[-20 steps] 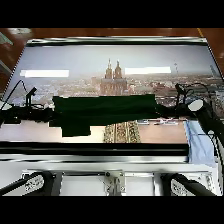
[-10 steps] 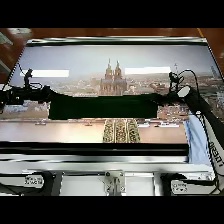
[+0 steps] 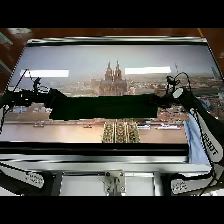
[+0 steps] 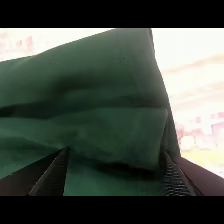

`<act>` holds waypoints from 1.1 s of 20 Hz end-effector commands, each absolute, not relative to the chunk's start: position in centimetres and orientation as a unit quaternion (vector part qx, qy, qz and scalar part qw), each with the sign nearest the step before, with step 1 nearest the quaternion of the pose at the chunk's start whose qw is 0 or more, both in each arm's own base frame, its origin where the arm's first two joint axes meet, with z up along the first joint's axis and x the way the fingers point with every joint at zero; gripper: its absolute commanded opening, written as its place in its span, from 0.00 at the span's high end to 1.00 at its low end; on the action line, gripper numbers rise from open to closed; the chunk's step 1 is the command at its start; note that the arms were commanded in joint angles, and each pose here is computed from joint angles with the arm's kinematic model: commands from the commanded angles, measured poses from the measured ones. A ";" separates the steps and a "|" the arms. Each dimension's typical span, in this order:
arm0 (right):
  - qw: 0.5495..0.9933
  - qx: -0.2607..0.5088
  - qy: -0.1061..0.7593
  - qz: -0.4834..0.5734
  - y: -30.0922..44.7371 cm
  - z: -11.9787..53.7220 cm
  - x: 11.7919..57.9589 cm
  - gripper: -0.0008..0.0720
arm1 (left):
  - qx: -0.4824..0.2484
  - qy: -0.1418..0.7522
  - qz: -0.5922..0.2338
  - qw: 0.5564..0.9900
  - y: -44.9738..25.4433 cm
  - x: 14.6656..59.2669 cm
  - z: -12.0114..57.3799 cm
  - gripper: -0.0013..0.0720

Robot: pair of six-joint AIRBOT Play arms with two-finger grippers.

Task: Fold the shirts.

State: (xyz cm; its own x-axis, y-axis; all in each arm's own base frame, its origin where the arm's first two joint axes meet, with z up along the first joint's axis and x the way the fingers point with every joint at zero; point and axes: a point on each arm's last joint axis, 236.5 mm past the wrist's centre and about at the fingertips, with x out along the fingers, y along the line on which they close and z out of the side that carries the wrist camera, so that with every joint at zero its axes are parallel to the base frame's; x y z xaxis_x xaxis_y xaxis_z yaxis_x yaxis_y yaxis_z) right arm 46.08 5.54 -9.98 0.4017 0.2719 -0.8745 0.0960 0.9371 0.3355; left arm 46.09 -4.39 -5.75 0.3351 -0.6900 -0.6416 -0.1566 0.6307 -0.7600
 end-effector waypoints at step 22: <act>0.774 0.360 0.504 0.130 9.1 -3.1 46.4 0.91 | -0.361 0.503 -0.378 0.688 -18.1 44.4 4.1 0.80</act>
State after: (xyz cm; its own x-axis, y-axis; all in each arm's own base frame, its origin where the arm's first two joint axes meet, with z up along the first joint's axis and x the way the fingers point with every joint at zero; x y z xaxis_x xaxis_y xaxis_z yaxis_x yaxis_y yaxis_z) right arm 46.39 8.56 -7.60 0.4121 0.5460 -0.7294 0.2547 0.6996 0.6676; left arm 43.48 -15.48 5.01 0.1792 -0.9035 -0.3893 0.1168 0.4124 -0.9035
